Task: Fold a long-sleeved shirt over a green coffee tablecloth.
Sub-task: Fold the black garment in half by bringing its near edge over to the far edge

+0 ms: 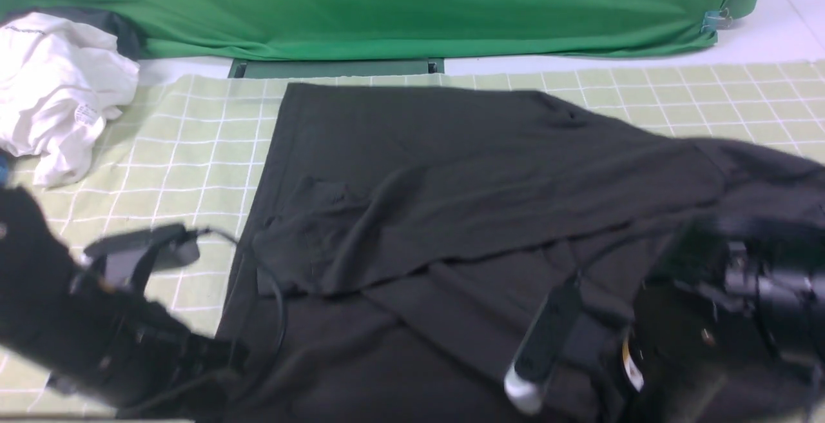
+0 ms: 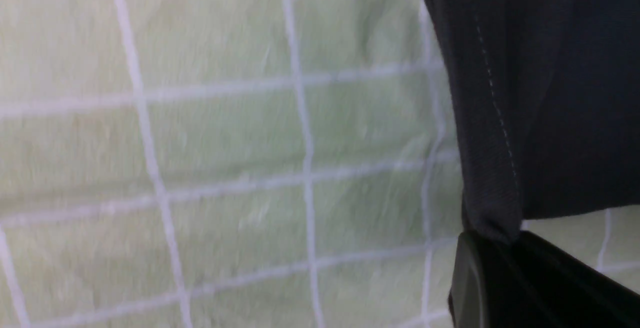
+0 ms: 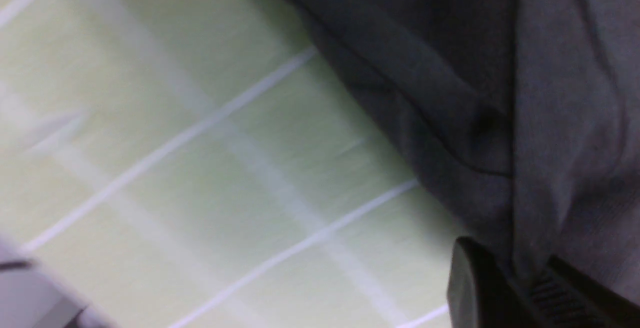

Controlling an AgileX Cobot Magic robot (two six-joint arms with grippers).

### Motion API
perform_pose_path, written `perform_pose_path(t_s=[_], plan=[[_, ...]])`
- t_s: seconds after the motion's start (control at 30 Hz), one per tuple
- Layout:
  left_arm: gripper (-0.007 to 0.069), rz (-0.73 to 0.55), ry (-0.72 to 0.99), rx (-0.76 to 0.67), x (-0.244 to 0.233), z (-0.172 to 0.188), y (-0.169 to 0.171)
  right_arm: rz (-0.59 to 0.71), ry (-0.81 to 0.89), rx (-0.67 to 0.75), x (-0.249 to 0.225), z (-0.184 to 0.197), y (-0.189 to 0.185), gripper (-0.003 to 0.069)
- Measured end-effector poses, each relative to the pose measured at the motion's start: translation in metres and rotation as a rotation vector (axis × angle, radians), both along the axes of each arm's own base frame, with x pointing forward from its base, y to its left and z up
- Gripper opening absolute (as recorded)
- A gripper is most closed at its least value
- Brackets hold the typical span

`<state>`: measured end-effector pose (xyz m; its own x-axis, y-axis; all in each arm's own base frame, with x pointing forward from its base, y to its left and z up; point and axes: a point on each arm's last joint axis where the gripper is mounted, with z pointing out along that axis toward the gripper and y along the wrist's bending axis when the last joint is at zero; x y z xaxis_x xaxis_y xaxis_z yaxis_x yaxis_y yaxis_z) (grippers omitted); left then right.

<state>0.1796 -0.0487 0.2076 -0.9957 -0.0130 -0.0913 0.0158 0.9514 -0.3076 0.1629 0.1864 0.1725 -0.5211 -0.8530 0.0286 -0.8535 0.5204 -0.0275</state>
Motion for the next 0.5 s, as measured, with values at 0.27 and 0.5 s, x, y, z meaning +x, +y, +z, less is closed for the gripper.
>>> perform_pose_path(t_s=[0.27, 0.5], plan=[[0.002, -0.005, 0.0, -0.035, -0.041, 0.006, 0.002, -0.016, 0.016, -0.012, -0.034, 0.017, -0.014, 0.0036], [0.002, 0.066, -0.095, -0.066, -0.036, 0.026, 0.001, -0.03, -0.093, -0.004, -0.017, 0.039, -0.022, 0.0034]])
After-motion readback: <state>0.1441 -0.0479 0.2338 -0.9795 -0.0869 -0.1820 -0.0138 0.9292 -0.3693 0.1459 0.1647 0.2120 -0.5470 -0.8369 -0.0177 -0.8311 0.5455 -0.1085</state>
